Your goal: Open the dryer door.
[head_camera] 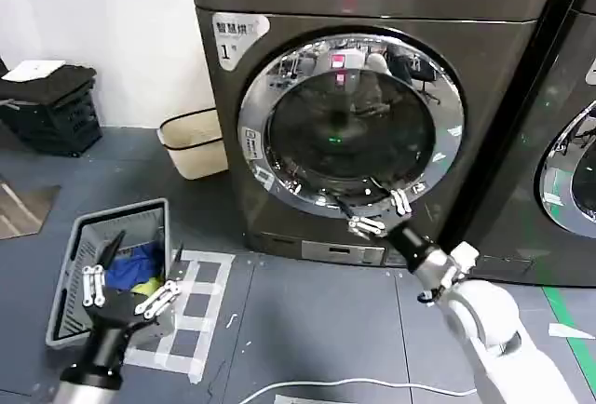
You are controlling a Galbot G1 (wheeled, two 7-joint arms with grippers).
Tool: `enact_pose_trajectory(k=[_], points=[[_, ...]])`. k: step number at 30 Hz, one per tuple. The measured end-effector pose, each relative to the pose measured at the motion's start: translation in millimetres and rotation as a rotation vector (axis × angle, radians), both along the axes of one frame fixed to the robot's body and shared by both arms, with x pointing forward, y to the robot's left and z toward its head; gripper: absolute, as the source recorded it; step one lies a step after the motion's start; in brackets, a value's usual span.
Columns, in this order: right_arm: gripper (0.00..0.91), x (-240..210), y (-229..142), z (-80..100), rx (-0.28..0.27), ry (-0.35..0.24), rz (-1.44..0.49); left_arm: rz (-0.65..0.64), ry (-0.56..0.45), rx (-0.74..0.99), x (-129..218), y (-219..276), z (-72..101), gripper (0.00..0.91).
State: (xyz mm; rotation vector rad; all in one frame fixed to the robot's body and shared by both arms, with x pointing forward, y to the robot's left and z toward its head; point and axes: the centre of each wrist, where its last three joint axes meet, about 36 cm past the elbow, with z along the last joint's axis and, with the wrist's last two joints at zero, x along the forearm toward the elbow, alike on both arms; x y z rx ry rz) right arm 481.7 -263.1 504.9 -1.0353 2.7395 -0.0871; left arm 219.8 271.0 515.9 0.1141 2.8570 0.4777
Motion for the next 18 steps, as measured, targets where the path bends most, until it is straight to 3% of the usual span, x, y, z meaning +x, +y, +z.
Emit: enact_pose_trajectory(k=[18], points=[[0.907, 64, 30, 12.5, -0.051, -0.017, 0.109, 0.009, 0.002, 0.004, -3, -1, -0.2, 0.907]])
